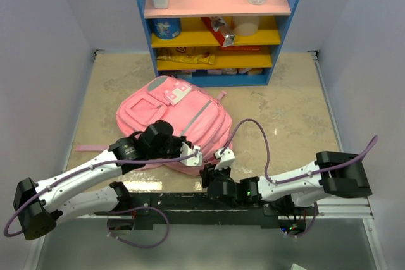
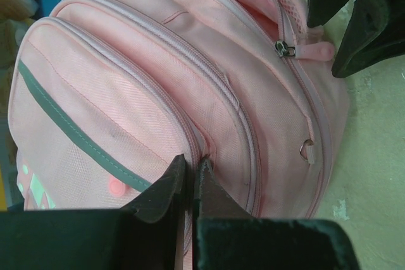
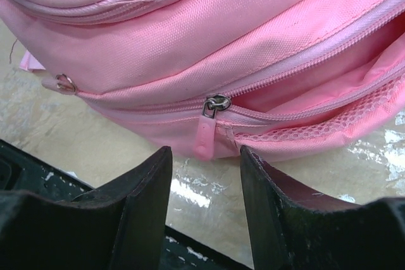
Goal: Pack the student bag
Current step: Zip the student bag at the center of the board.
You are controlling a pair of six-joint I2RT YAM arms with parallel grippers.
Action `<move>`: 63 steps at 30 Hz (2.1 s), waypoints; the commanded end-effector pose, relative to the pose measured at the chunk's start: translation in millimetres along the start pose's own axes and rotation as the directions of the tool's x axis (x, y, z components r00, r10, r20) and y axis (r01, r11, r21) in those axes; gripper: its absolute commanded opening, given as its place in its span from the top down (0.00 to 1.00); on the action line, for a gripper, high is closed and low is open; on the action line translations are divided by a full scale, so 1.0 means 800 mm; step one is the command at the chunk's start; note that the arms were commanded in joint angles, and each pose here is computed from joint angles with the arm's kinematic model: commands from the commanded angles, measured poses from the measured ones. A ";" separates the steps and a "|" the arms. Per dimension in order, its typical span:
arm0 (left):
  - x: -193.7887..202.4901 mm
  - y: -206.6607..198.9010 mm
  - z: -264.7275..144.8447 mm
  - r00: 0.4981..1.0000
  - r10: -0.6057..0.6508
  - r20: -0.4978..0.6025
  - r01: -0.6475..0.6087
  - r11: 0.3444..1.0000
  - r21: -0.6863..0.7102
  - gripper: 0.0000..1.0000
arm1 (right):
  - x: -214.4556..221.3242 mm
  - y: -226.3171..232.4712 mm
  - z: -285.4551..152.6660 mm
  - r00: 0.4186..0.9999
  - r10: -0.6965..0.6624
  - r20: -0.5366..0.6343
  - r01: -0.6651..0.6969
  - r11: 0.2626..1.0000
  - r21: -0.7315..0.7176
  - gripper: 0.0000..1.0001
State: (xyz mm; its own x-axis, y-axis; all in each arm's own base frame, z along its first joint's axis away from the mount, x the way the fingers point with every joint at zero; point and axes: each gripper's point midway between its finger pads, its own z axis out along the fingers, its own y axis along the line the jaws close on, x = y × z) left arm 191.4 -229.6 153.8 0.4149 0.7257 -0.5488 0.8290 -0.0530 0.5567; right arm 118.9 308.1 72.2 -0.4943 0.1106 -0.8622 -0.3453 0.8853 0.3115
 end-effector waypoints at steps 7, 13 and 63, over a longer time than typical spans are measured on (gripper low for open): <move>-0.013 0.048 -0.036 1.000 0.003 -0.021 -0.006 0.992 -0.123 1.00 | -0.051 0.015 0.025 0.992 0.049 0.116 -0.049 0.999 -0.002 0.50; -0.014 0.046 -0.037 1.000 0.000 -0.020 -0.002 0.993 -0.115 1.00 | -0.061 0.031 0.031 0.992 0.029 0.125 -0.026 0.999 -0.032 0.53; -0.030 0.007 -0.055 0.998 0.040 0.040 -0.042 0.997 0.058 1.00 | -0.100 -0.087 0.009 0.995 -0.087 -0.040 0.093 0.981 0.171 1.00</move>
State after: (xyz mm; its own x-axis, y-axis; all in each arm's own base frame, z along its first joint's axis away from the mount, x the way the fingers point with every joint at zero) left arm 175.3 -217.4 173.3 0.4114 0.7321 -0.5429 0.8537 -0.1009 0.5109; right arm 168.1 251.8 100.5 -0.5387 0.0752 -0.8391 -0.2505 0.9367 0.2448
